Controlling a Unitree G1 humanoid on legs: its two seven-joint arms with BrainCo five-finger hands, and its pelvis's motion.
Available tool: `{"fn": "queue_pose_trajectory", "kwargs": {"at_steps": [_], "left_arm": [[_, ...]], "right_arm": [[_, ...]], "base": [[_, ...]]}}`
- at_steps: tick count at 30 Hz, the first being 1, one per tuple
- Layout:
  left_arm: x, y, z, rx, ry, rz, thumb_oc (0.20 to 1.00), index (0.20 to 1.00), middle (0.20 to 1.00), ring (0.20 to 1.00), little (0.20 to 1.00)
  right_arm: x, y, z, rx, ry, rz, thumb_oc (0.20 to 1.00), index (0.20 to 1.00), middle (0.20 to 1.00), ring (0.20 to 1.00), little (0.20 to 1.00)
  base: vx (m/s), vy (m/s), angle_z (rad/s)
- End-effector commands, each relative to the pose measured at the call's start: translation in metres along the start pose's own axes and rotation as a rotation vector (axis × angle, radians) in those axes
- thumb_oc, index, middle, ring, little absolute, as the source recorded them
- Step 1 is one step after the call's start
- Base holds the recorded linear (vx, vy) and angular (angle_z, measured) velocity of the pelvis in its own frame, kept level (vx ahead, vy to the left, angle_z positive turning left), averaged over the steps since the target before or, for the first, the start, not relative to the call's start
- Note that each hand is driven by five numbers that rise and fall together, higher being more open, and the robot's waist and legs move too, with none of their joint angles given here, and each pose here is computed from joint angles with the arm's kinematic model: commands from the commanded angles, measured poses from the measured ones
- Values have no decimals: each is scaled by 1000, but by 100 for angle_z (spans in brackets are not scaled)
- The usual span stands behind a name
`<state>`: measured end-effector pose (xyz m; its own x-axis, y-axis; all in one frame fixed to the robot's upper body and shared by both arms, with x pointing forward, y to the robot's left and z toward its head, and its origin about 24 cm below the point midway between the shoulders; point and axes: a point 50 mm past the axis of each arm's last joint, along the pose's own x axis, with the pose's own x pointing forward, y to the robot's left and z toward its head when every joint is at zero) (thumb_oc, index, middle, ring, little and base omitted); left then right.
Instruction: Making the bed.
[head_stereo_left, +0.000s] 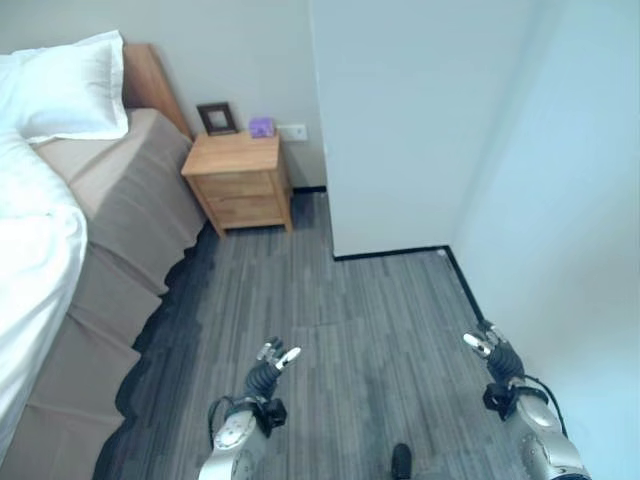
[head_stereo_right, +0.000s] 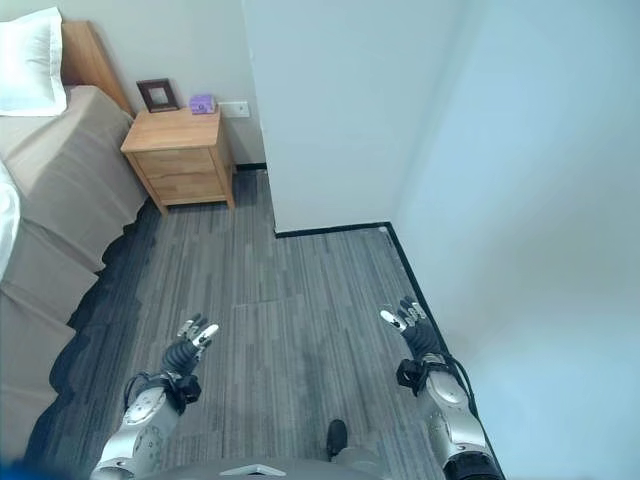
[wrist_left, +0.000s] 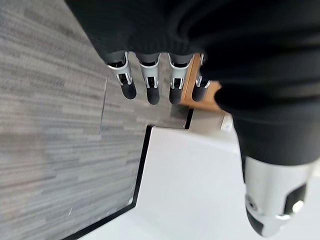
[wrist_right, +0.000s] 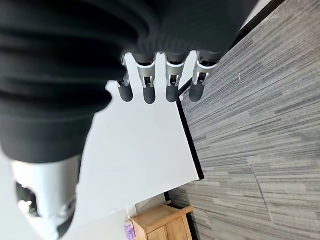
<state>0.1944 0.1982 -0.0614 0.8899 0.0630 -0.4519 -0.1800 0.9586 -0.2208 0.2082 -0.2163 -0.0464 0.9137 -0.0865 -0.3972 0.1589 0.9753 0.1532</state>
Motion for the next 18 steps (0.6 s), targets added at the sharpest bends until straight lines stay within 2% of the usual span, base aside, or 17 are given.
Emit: {"fn": "queue_pose_trajectory", "kwargs": {"at_steps": [1,9,14,18], "left_arm": [[10,2,32,87,-131,-6,1000,1000,1000,1000,1000],[13,26,56,24,-228,147,1000,1000,1000,1000,1000],[10,23,50,-12,-212,132,1000,1000,1000,1000,1000],[12,10,55,59,-221,46,1000,1000,1000,1000,1000]], "right_arm": [[2,10,16,-35,-77,81,1000,1000,1000,1000,1000],[13,41,34,-17,-142,208,1000,1000,1000,1000,1000],[3,37,22,-28,-114,212,1000,1000,1000,1000,1000],[-11,11,-1,10,-34,111,1000,1000,1000,1000,1000]], "base": [[71,47,19],[126,132,9],[176,194,9],[530,-10,-3]]}}
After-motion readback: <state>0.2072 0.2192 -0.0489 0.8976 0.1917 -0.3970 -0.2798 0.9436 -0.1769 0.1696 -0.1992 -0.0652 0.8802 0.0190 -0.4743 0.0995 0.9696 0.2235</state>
